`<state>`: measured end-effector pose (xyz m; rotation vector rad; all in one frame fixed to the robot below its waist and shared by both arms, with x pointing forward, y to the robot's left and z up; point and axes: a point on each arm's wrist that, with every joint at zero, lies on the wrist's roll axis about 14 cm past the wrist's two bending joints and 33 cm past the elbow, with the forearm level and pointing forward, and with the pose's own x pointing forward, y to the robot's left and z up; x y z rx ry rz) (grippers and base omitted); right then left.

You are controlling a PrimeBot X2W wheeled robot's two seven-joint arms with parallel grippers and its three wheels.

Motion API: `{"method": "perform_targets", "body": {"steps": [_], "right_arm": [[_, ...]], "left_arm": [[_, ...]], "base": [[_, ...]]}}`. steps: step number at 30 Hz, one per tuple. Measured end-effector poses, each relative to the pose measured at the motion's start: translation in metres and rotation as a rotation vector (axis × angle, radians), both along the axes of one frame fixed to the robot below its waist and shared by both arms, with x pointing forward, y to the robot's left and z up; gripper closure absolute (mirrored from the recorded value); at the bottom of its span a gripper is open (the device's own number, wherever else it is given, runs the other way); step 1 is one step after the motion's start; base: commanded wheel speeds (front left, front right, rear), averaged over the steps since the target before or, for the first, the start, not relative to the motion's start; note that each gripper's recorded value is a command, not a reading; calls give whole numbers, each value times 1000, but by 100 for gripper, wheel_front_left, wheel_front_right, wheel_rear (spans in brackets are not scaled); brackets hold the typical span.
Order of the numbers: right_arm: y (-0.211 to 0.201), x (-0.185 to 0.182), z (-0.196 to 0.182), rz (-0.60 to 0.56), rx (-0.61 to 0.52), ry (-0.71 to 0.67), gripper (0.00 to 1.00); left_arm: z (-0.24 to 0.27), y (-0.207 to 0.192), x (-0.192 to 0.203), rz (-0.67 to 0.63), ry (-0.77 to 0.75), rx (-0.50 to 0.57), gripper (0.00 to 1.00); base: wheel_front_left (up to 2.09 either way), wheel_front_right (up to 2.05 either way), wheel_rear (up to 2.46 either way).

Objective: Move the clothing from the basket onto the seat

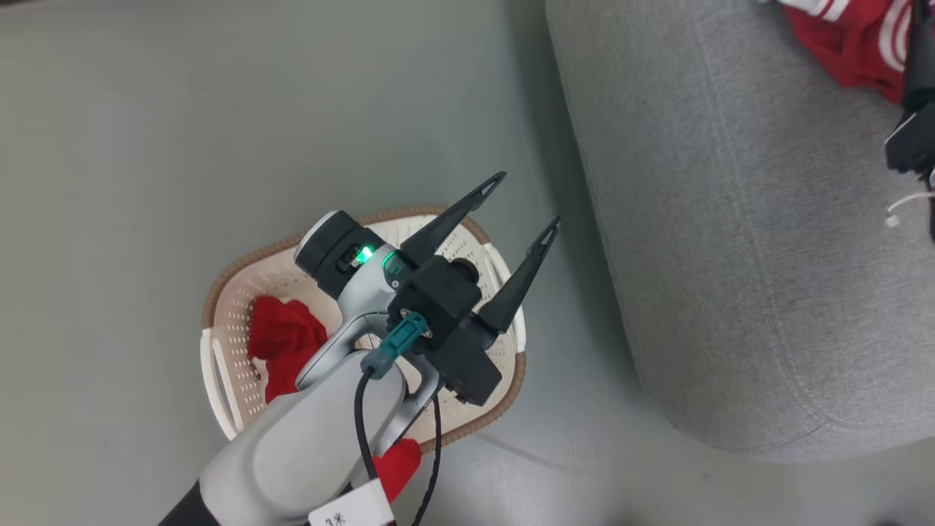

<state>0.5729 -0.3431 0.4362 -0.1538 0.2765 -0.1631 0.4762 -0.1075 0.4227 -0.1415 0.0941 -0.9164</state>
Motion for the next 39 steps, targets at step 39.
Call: {"method": "perform_targets", "body": {"steps": [39], "right_arm": [[215,-102,79,425,249,-220,0]], "left_arm": [[44,193,-61,638,77,30,0]], "base": [[0,0,0]]}}
